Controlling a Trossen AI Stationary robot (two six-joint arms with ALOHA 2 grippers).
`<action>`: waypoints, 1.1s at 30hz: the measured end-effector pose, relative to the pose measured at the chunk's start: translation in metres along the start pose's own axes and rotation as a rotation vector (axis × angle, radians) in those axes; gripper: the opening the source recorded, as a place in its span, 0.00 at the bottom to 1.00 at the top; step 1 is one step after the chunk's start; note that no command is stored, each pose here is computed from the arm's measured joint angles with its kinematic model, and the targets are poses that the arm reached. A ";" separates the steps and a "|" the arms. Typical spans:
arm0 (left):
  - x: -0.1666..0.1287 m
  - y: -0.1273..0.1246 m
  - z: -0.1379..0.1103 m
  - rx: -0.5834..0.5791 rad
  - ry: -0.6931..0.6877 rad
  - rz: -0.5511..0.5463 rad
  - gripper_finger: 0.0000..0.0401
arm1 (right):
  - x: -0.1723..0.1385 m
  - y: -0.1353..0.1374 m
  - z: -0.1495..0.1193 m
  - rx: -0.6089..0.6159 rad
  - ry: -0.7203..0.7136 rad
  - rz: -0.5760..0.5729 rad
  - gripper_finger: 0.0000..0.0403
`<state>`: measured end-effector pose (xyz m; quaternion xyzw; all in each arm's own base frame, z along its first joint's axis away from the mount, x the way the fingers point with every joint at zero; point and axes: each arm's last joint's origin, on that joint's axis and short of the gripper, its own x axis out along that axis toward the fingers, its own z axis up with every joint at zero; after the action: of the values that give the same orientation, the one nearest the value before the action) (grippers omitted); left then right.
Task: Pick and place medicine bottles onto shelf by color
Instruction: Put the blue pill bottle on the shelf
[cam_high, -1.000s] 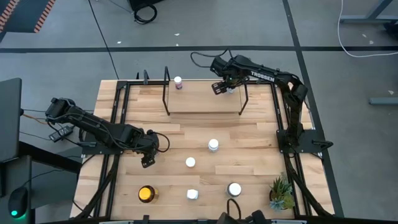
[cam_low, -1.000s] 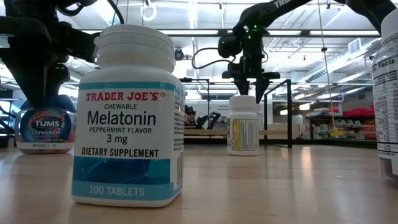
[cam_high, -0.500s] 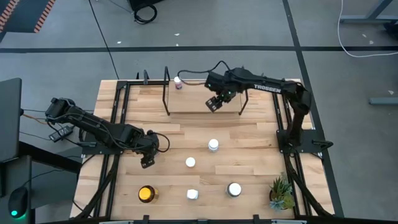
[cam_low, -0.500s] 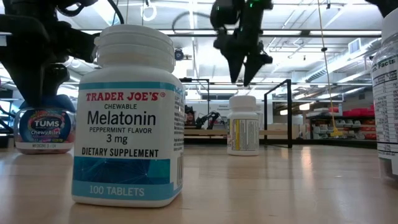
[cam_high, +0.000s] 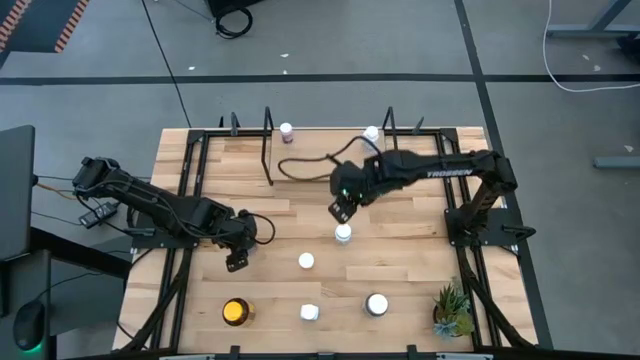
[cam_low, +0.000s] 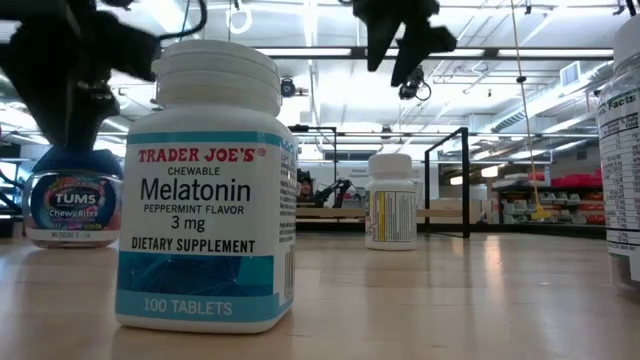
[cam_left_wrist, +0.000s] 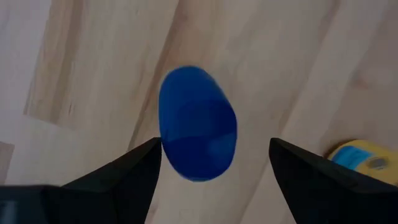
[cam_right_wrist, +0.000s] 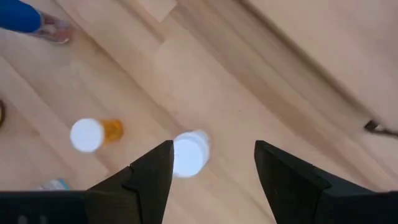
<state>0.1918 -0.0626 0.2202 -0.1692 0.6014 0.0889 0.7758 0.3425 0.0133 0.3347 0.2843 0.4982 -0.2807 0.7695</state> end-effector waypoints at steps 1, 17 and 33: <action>-0.002 -0.001 0.001 0.001 -0.006 -0.005 0.75 | -0.001 0.004 -0.005 0.008 -0.001 -0.001 0.57; -0.005 0.001 0.000 0.119 0.013 0.037 0.75 | -0.013 0.031 -0.055 0.102 -0.016 -0.053 0.57; -0.005 0.002 0.001 0.161 -0.014 0.070 0.75 | -0.041 0.058 -0.119 -0.019 -0.274 -0.051 0.57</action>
<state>0.1912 -0.0604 0.2247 -0.0846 0.6066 0.0688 0.7875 0.2974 0.1440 0.3410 0.2231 0.3984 -0.3317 0.8255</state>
